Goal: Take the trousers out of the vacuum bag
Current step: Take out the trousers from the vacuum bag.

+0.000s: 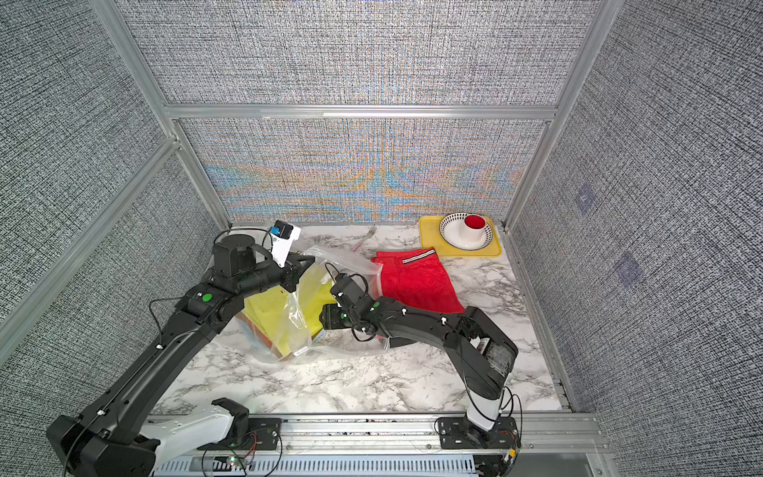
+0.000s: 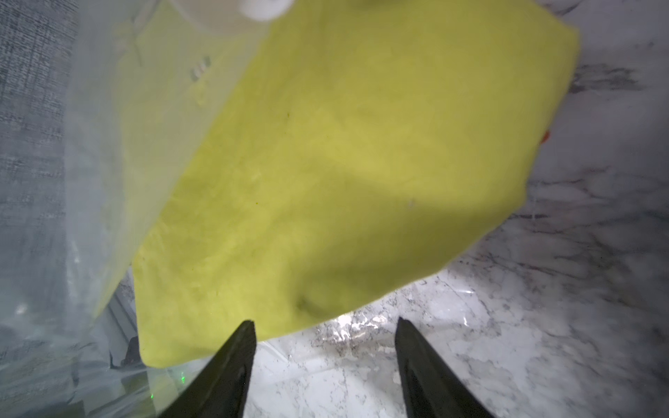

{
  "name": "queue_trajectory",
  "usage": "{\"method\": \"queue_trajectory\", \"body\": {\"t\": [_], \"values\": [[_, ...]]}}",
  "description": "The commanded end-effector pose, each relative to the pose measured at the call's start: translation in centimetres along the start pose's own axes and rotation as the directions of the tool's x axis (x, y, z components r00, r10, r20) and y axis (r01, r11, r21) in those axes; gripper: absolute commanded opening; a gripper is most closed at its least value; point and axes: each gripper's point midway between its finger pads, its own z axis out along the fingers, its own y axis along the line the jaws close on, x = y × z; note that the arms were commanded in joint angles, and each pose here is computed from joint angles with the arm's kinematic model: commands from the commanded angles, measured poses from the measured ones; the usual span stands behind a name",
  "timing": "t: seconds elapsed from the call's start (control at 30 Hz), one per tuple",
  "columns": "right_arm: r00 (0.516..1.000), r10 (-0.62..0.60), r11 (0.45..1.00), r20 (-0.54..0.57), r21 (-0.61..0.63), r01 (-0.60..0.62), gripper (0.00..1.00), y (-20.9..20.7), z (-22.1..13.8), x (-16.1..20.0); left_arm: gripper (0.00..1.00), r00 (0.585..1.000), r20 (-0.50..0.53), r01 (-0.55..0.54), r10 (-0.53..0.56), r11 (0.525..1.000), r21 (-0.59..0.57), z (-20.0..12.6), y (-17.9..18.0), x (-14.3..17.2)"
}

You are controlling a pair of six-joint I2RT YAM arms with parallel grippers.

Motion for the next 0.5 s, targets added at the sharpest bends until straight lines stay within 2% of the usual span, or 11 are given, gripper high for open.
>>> {"method": "queue_trajectory", "body": {"t": [0.0,0.47], "values": [[1.000,0.018,1.000,-0.004,-0.009,-0.018,0.64,0.2,0.3,0.3,0.00,0.999,0.035,-0.032,0.034,0.999,-0.034,0.0,0.6,-1.4],[0.999,0.045,0.997,-0.003,-0.054,-0.045,0.67,1.2,2.3,0.1,0.00,0.999,0.037,-0.034,0.036,0.999,-0.042,-0.2,0.7,-1.1]]}}
